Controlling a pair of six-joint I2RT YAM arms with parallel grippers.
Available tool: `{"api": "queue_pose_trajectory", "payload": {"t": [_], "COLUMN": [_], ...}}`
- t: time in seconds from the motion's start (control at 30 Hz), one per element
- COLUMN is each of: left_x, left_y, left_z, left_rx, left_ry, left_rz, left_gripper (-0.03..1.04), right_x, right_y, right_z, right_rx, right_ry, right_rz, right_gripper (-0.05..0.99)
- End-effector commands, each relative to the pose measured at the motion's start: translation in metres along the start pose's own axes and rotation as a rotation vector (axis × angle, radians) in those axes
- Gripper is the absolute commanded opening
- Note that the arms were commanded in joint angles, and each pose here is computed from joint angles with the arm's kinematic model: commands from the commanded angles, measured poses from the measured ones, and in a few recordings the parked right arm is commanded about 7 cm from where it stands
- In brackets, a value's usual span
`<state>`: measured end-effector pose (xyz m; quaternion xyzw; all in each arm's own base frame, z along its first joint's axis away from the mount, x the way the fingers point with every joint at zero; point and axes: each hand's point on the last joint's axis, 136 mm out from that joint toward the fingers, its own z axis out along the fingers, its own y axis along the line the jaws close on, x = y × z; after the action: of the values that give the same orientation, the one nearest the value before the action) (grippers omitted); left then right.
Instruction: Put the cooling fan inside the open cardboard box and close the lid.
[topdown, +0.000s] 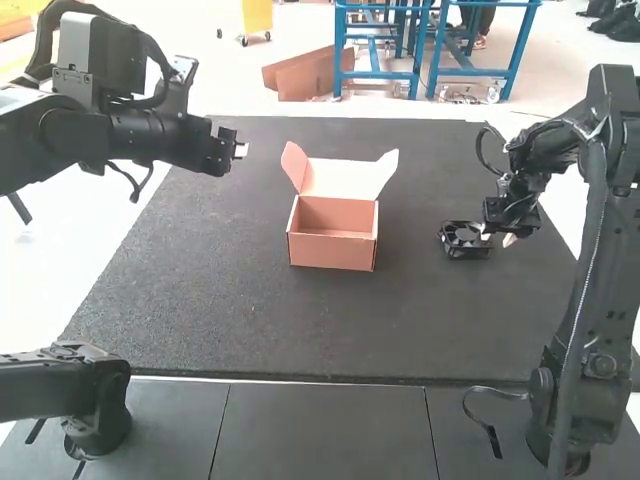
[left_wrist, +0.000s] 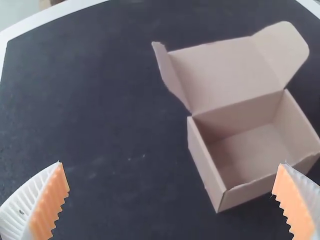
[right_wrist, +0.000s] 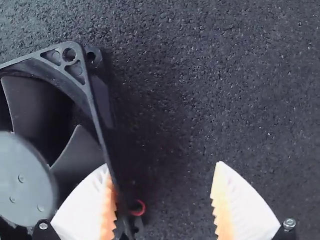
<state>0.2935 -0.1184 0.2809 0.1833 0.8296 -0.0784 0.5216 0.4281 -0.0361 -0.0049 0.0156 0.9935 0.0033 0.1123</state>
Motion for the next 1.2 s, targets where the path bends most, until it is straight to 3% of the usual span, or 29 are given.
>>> {"api": "queue_pose_trajectory", "payload": {"t": [0.0, 0.4, 0.6, 0.77, 0.83, 1.17], "left_x": [-0.021, -0.021, -0.015, -0.010, -0.008, 0.007], "left_y": [0.006, 0.009, 0.008, 0.008, 0.008, 0.007], "left_z": [-0.009, -0.011, -0.009, -0.006, -0.005, 0.004], "left_rx": [-0.016, -0.024, -0.022, -0.023, -0.022, -0.021], "left_ry": [-0.049, -0.043, -0.024, -0.014, -0.011, 0.008], "left_rz": [-0.013, -0.016, -0.016, -0.016, -0.016, -0.014], "left_gripper": [0.96, 0.96, 0.97, 0.96, 0.96, 0.96], "right_x": [0.003, 0.030, 0.017, -0.018, -0.026, 0.005], "right_y": [-0.009, 0.015, 0.020, 0.021, 0.031, 0.059], "right_z": [0.007, 0.020, 0.013, -0.040, -0.068, -0.166], "right_rx": [0.036, -0.027, -0.065, -0.077, -0.119, -0.188], "right_ry": [0.027, 0.118, 0.070, -0.075, -0.129, -0.192], "right_rz": [-0.005, -0.038, 0.011, 0.032, 0.022, 0.084], "right_gripper": [0.33, -0.02, -0.02, -0.02, -0.02, -0.02]}}
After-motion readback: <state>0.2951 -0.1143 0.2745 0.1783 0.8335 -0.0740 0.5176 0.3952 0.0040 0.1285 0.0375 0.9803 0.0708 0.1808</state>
